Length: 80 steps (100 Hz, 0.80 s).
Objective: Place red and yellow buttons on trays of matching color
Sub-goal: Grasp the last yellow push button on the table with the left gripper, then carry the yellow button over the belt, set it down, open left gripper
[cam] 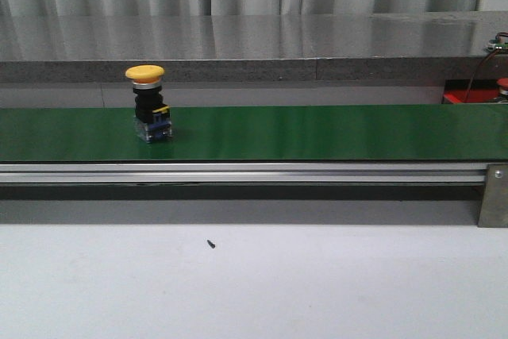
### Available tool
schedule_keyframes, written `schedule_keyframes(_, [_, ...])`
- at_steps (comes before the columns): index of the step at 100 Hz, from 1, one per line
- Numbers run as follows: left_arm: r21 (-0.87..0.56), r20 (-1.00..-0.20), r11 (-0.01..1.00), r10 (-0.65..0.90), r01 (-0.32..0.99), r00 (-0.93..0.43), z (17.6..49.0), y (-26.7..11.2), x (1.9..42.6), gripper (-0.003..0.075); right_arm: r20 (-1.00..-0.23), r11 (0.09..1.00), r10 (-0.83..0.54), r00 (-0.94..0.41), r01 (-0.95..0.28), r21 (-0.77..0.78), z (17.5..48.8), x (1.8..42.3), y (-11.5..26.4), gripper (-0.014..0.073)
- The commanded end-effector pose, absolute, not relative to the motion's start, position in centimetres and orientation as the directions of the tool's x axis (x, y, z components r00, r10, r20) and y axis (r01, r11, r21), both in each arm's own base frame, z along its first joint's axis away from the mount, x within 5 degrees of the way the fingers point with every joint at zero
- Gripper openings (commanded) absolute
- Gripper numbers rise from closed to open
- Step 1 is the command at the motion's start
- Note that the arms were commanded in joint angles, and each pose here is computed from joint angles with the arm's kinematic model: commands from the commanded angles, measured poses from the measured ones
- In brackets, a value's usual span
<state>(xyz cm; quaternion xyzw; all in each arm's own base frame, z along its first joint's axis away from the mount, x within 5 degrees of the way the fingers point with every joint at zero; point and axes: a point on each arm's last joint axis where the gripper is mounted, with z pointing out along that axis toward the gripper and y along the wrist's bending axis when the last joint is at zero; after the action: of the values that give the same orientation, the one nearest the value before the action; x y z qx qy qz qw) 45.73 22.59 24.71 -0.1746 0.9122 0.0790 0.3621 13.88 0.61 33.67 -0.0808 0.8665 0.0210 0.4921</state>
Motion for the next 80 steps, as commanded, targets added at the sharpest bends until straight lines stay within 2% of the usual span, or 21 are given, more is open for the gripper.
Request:
schedule_keyframes(1, [-0.008, -0.799, 0.927, -0.232, -0.376, -0.555, 32.5, 21.3, 44.2, 0.0114, -0.901, 0.989, -0.106, -0.421, -0.141, -0.05, 35.1, 14.1, 0.5, -0.0096])
schedule_keyframes(16, [-0.01, -0.775, 0.942, -0.22, -0.336, -0.592, 34.9, 18.7, 42.8, 0.0114, -0.901, 0.989, -0.106, -0.421, -0.141, -0.05, 35.1, 14.1, 0.5, -0.0096])
schedule_keyframes(46, [-0.012, -0.782, 0.975, -0.149, -0.224, -0.605, 38.0, 12.0, 39.4, 0.0114, -0.901, 0.989, -0.106, -0.421, -0.141, -0.05, 35.1, 14.1, 0.5, -0.0096])
schedule_keyframes(65, [-0.014, -0.763, 0.989, -0.107, -0.148, -0.637, 37.4, 8.0, 37.0, 0.0114, -0.901, 0.989, -0.106, -0.421, -0.141, -0.05, 35.1, 14.1, 0.5, -0.0096])
schedule_keyframes(80, [-0.016, -0.747, 0.995, -0.08, -0.103, -0.66, 35.2, 5.8, 35.7, 0.0114, -0.901, 0.989, -0.106, -0.421, -0.141, -0.05, 35.1, 14.1, 0.5, -0.0096])
